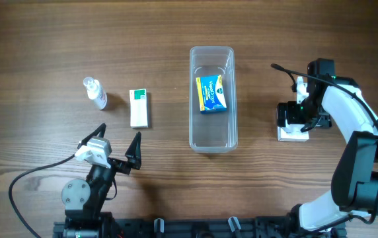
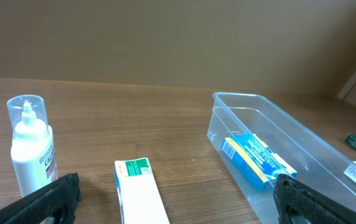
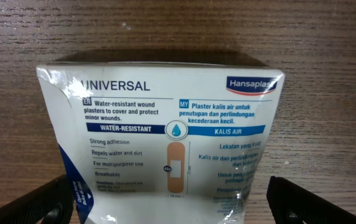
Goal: Pack container
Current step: 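Move the right gripper to the white Hansaplast box and grasp it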
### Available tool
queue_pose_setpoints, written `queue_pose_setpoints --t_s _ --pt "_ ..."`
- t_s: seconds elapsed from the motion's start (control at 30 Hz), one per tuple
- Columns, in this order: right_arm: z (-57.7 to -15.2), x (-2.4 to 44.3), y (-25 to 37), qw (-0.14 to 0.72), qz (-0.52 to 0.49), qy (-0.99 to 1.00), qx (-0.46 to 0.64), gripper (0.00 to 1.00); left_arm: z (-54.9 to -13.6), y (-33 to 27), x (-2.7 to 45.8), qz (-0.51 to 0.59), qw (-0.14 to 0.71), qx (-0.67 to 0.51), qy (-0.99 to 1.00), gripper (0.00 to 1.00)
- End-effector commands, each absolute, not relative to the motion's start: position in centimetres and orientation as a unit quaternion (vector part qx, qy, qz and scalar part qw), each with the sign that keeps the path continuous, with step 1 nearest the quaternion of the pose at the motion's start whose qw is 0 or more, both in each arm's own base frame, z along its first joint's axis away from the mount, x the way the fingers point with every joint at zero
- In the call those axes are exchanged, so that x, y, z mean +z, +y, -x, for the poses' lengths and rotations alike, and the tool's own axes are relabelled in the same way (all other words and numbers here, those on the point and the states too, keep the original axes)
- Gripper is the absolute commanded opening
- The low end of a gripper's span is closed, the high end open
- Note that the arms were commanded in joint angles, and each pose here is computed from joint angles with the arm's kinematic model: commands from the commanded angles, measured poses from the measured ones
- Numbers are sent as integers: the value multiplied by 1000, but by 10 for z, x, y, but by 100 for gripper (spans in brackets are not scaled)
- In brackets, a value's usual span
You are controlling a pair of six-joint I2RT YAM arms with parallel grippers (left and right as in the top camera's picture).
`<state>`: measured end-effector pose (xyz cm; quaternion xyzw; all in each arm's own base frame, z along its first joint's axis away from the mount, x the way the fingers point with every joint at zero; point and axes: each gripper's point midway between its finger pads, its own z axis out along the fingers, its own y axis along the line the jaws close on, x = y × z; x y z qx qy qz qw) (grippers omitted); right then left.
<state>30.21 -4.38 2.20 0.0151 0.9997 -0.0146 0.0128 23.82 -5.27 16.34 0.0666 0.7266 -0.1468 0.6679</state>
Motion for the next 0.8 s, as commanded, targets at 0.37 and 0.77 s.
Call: queue_pose_setpoints --t_s 0.37,0.77 --pt "-301 1 -41 21 -28 999 -5 89 -239 -50 162 -71 671 -135 726 100" --pt "-351 98 -5 99 -60 990 86 74 -239 -50 162 -71 671 -135 726 100"
